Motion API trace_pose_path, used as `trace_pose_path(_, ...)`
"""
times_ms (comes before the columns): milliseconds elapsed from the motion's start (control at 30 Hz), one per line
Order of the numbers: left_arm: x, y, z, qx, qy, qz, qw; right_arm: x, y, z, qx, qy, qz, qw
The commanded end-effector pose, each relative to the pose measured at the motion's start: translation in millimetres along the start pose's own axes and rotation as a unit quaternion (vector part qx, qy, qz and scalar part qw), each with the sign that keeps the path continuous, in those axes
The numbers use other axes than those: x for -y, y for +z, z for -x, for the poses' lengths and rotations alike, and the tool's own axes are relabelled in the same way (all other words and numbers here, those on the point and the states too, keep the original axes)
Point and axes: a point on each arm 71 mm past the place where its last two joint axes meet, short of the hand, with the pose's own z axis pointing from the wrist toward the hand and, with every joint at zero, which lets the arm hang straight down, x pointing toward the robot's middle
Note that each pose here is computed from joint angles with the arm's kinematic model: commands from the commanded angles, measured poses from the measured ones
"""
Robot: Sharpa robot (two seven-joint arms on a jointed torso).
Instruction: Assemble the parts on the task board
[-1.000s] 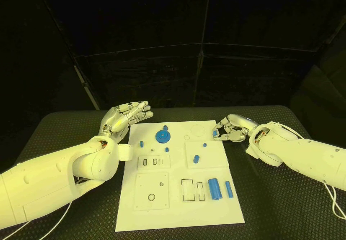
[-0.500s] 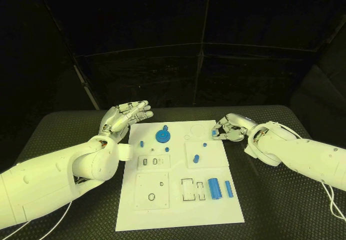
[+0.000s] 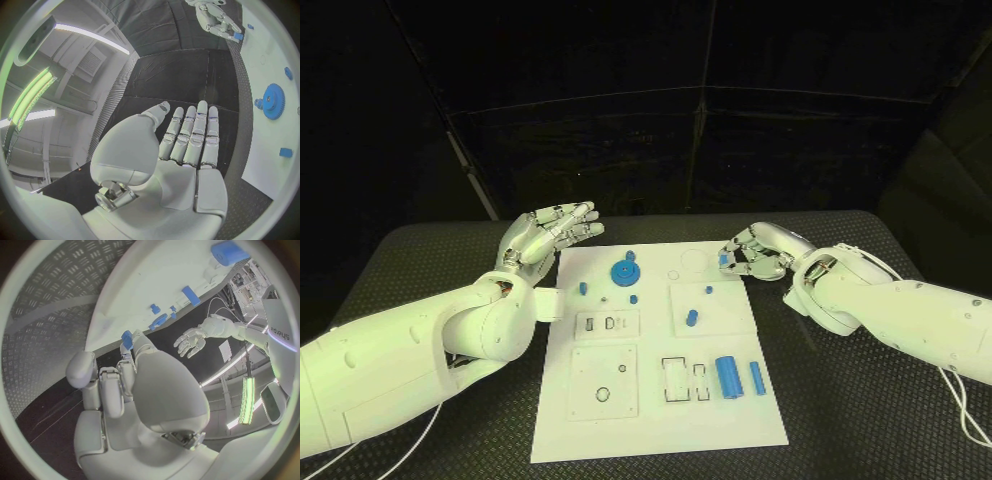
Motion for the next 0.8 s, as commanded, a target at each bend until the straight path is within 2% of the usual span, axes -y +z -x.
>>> trace_pose_path(33,1.1,0.7,-0.6,-0.006,-0.003,-0.004,1.000,-16,0.0,-1.0,0.020,0.006,-0.015,1.000)
trace_pose_path(200,1.0,1.2,0.4,-0.005,-0.002,-0.005,1.000,-53,1.5,-14.9,0.003,0.017,-0.009,1.000)
trace_pose_path(400,0.6,1.9,0.2,-0.005,-0.003,-0.004,1.000,-101,6.5,-34.6,-0.019,0.022,0.019,0.999)
trace_pose_path(600,0.0,2.3,0.0,-0.005,-0.006,-0.002,1.000,-131,12.7,-53.3,-0.042,0.016,0.040,0.998)
trace_pose_path(800,-0.8,3.2,-0.9,-0.004,-0.010,0.001,1.000,-150,17.7,-72.8,-0.064,0.010,0.056,0.996)
